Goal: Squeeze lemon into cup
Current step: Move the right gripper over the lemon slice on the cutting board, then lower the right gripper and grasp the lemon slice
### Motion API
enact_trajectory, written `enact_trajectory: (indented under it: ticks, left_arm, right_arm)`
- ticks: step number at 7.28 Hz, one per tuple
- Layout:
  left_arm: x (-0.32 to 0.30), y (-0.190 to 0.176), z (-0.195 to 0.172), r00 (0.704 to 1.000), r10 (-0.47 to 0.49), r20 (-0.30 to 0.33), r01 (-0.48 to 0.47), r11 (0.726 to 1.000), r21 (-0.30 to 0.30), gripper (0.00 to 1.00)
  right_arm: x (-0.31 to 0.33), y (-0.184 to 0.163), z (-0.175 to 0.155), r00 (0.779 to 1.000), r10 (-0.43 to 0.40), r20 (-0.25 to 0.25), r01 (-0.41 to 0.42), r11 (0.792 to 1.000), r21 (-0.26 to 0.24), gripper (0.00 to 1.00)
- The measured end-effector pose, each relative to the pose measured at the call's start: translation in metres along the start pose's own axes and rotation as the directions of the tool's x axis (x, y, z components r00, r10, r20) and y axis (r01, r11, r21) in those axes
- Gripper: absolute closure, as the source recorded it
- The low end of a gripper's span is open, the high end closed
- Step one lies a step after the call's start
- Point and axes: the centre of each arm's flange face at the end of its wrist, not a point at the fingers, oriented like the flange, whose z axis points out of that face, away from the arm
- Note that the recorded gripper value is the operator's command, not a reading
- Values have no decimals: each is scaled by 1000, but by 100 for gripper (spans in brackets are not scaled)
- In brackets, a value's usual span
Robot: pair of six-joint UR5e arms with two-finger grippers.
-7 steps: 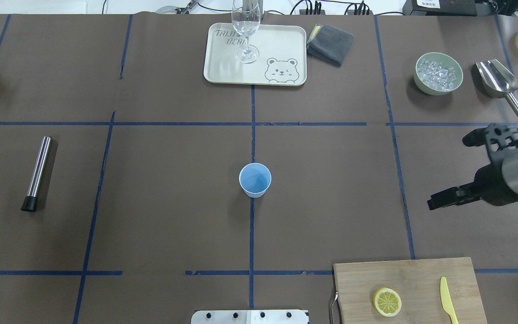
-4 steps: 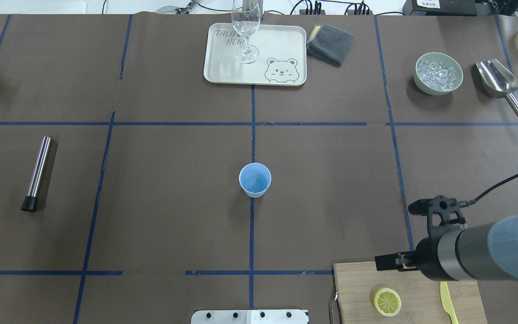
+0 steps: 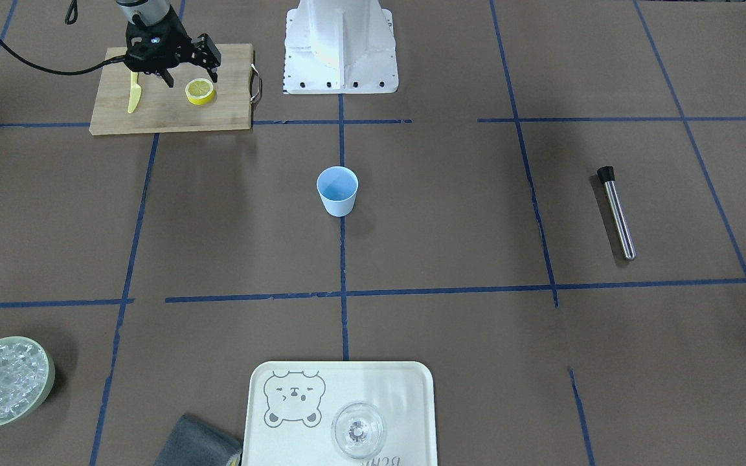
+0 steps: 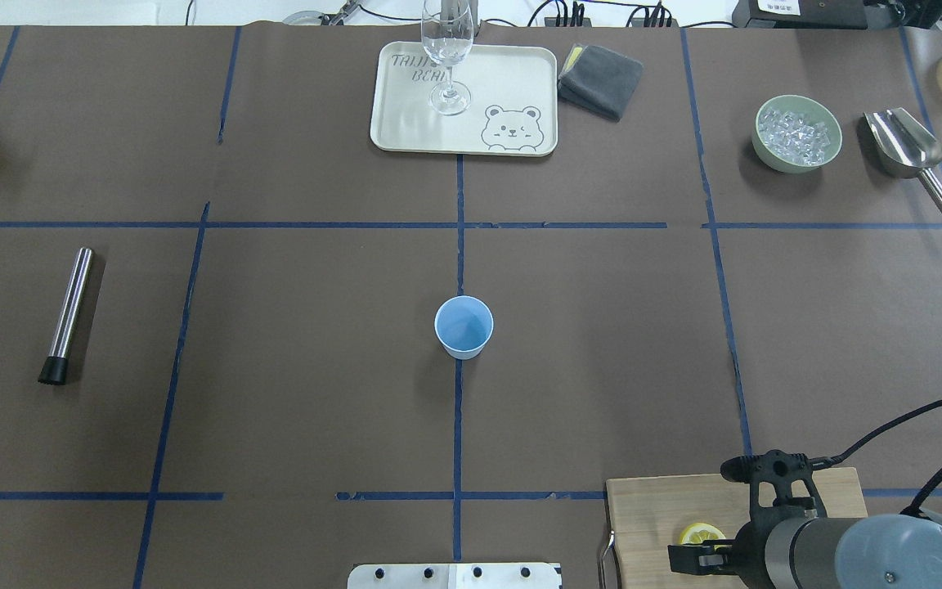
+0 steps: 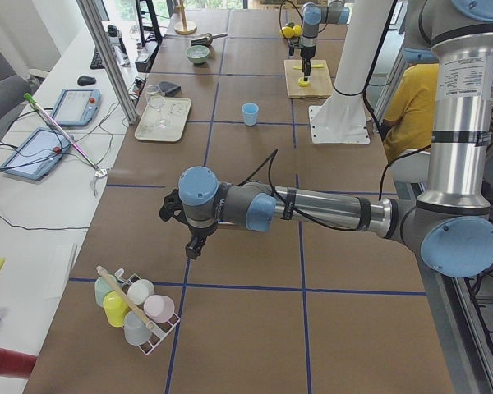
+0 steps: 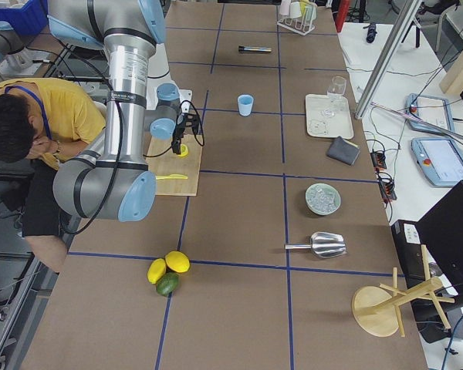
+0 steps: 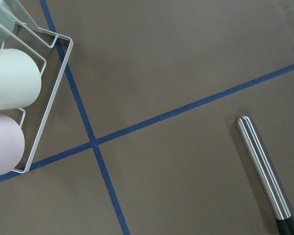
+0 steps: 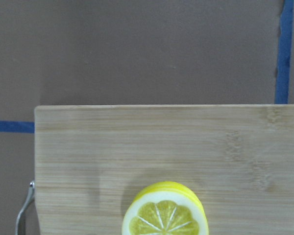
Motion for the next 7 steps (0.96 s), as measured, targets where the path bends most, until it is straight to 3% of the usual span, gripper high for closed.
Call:
enact_trajectory:
  ticks: [5, 7]
  left_arm:
    - [7, -2, -4, 1000, 10, 0, -10, 1000, 7, 0]
    - [13, -4, -9, 1000, 22, 2, -22, 1000, 17, 0]
  right_arm:
    - [3, 5, 17, 1000, 6, -20, -6, 1000, -1, 2]
    - [-6, 5, 22, 1000, 6, -11, -6, 1000, -1, 8]
